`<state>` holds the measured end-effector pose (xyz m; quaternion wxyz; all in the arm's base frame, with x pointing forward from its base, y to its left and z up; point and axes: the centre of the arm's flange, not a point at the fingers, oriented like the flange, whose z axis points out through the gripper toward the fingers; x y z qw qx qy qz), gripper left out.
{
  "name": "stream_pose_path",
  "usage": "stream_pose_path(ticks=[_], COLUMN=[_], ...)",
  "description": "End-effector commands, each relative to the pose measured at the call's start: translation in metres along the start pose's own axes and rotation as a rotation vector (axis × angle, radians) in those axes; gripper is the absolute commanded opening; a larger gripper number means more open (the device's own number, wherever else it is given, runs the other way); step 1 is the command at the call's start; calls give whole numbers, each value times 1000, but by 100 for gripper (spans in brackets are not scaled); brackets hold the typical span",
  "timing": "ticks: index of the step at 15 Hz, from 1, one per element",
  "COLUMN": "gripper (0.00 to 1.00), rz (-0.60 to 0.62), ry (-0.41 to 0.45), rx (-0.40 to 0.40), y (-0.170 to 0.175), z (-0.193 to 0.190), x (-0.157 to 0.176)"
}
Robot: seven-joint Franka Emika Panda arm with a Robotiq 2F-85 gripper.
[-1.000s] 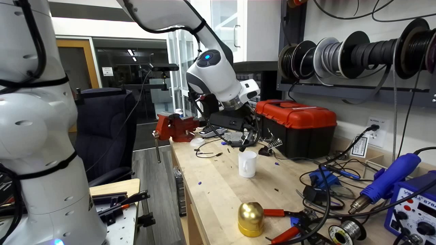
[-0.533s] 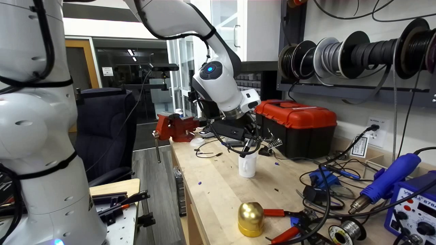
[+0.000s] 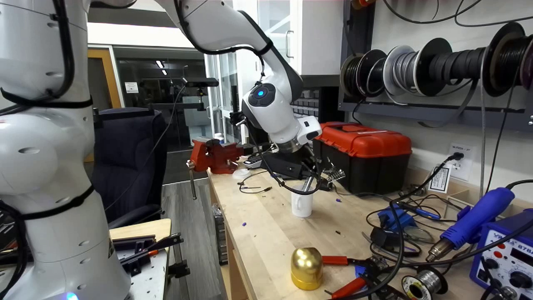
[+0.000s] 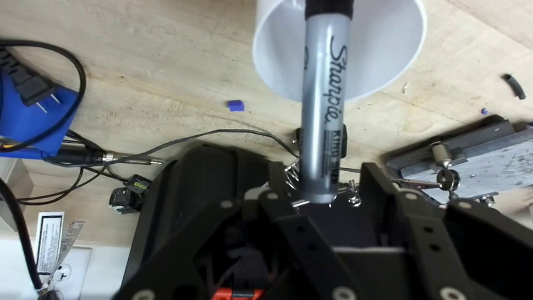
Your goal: Pick up the marker and put it inside the white mug
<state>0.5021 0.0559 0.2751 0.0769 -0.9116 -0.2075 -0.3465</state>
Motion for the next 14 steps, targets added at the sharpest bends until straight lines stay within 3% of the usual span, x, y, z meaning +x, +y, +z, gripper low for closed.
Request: stream_pose_path(ticks=[1, 4, 5, 8, 14], gripper=[81, 98, 82, 98, 98], rz=[-7, 17, 15, 18, 19], ry=[33, 30, 13, 15, 15], rx=[-43, -56, -22, -26, -26], y=[3, 7, 9, 10, 10], z=[-9, -17, -5, -6, -6], x=[-4, -2, 0, 0, 0])
